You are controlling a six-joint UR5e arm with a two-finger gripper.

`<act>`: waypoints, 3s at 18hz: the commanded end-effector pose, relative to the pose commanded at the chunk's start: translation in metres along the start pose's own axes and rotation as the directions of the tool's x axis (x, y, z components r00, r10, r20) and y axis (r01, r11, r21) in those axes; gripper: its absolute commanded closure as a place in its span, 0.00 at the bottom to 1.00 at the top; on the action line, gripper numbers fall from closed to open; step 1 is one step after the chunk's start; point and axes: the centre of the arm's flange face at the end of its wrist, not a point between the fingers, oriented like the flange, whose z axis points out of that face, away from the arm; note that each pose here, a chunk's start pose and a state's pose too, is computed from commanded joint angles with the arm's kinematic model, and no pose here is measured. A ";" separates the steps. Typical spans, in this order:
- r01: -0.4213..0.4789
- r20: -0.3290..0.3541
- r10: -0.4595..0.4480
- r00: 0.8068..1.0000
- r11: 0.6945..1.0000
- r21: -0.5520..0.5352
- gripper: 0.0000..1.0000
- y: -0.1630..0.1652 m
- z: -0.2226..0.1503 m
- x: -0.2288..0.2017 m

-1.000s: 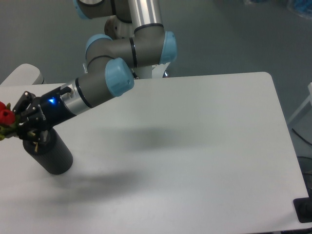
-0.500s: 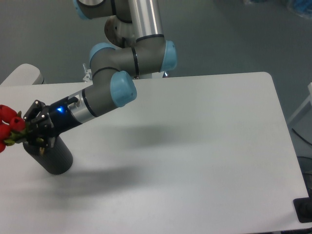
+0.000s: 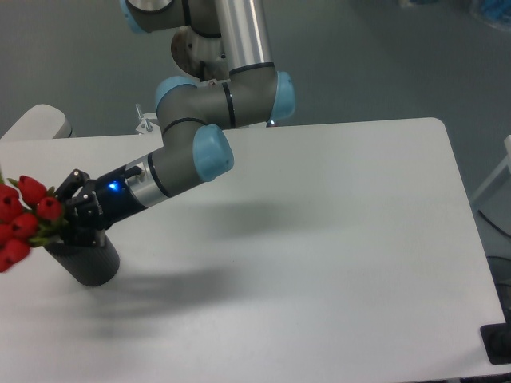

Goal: Insert the flowers into the vase

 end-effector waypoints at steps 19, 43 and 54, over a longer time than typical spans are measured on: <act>0.093 0.203 -0.099 0.974 0.995 0.040 0.00 0.036 -0.121 -0.043; 0.352 0.469 -0.006 0.883 0.669 -0.654 0.00 0.066 -0.231 -0.147; 0.321 0.366 0.020 0.930 0.438 -0.840 0.00 0.101 -0.252 -0.191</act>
